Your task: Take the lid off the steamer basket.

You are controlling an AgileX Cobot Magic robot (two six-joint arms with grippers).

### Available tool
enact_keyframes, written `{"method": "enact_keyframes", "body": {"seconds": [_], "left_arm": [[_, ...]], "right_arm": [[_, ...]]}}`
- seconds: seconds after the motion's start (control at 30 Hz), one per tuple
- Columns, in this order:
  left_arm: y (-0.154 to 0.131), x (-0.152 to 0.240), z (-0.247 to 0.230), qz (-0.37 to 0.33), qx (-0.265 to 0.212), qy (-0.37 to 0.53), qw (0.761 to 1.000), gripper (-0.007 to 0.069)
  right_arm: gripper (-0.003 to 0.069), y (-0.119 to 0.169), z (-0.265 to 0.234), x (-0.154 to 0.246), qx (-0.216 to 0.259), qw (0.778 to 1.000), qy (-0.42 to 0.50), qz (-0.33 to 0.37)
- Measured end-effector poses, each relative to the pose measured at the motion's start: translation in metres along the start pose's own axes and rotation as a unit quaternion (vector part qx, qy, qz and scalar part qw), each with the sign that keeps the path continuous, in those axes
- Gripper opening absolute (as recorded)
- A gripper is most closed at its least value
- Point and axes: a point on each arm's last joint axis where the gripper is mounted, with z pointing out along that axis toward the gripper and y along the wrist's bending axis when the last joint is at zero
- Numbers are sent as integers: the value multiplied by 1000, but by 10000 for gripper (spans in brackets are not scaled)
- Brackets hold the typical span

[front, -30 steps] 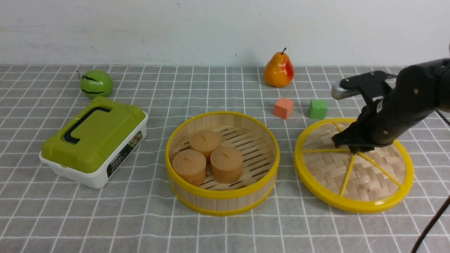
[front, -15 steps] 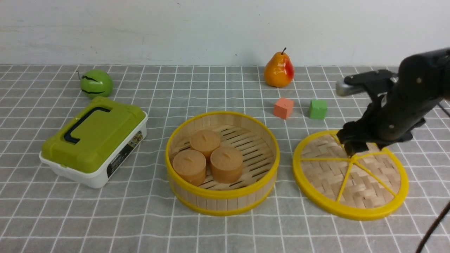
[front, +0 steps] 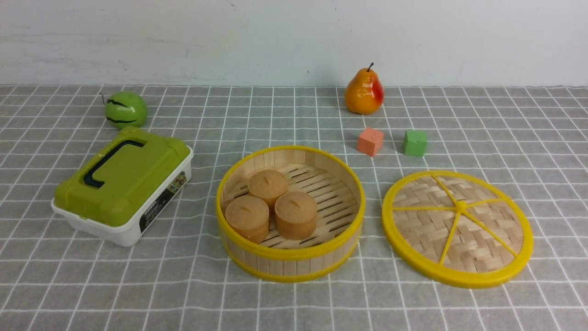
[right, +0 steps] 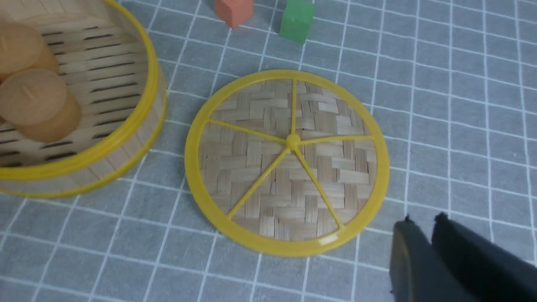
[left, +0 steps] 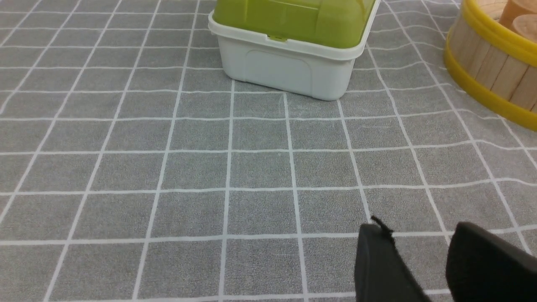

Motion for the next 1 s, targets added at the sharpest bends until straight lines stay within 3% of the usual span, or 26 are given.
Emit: {"method": "enact_keyframes", "body": {"seconds": [0.17, 0.47, 0.73, 1.0], "left_arm": [[0, 0, 0, 0, 0, 0, 1000, 239], [0, 0, 0, 0, 0, 1, 1000, 239], [0, 0, 0, 0, 0, 1, 1000, 239], [0, 0, 0, 0, 0, 1, 1000, 239]], "right_arm": [[-22, -1, -39, 44, 0, 998, -61, 1], [-21, -1, -67, 82, 0, 993, -115, 2], [-18, -2, -62, 103, 3, 998, -68, -1], [-9, 1, -31, 125, -7, 985, -173, -3]]}}
